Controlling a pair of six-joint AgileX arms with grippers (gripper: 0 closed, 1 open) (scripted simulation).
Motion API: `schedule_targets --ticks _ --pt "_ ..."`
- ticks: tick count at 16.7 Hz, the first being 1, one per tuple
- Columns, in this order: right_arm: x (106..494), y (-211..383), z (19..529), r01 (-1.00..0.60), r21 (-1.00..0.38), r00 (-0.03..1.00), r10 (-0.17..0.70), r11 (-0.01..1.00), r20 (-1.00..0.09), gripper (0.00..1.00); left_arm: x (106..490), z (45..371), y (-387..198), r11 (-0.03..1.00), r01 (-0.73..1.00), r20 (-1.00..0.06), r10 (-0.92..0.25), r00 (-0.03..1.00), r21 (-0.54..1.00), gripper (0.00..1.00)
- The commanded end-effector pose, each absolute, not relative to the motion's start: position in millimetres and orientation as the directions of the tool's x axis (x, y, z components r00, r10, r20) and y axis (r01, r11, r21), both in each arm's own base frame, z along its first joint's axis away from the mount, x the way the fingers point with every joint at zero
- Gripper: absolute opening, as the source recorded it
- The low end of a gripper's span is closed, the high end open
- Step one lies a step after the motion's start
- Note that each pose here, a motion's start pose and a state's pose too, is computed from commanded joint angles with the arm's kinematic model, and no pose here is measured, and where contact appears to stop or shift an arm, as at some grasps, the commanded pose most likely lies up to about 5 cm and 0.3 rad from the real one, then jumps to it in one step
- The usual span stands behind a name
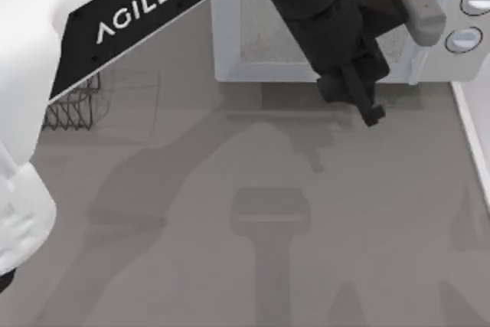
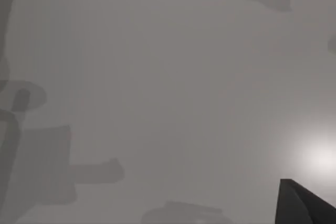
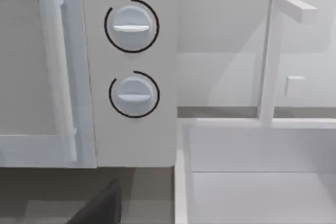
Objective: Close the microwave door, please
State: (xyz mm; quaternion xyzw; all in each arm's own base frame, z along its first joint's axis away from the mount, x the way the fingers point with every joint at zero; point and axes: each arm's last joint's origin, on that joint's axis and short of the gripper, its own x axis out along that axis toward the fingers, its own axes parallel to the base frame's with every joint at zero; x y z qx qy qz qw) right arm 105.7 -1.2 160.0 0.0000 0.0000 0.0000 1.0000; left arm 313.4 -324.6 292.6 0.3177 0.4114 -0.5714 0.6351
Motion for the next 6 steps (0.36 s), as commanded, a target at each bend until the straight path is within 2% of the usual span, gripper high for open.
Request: schedule_targets --ticks 2,6 --pt "106 -1 160 0.0 0.0 1.0 0.0 1.0 0.0 1.0 314 288 -331 0.149 0.986 -0.89 -0.456 0.001 -0.074 0.0" --pt "106 -1 160 0.0 0.0 1.0 0.0 1.0 0.0 1.0 318 308 -329 0.172 0.985 -0.863 -0.498 0.078 -0.01 0.0"
